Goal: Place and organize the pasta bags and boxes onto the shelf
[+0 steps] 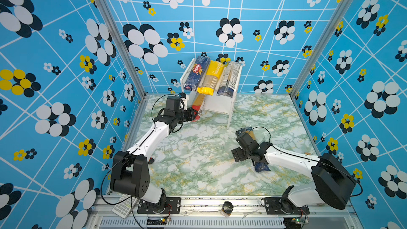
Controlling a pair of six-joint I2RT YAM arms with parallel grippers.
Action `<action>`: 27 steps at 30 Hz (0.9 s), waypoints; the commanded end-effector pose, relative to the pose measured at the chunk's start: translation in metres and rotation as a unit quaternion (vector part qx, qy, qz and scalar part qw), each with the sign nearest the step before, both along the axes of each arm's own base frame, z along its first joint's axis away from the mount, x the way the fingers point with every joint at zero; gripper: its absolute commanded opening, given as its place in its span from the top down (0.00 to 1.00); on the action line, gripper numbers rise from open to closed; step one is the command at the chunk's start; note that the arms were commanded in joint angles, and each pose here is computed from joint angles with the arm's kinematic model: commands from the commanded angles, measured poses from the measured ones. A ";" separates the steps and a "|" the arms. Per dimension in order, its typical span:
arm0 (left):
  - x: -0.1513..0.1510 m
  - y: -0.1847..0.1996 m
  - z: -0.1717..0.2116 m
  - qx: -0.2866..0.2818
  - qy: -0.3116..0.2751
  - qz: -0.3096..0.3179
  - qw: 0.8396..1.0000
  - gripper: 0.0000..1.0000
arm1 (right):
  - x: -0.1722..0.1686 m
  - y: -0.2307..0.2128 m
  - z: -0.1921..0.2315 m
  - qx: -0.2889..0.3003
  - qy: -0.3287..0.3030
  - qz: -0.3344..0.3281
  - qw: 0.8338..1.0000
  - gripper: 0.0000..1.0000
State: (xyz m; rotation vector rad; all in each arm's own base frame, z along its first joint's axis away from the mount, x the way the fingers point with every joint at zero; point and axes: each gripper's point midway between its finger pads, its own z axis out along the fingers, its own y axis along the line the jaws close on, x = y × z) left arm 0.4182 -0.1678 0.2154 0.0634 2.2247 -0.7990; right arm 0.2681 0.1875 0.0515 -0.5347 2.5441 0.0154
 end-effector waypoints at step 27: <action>0.032 -0.009 0.110 -0.031 -0.225 0.018 0.974 1.00 | -0.005 -0.011 -0.010 -0.006 0.002 -0.013 1.000 0.01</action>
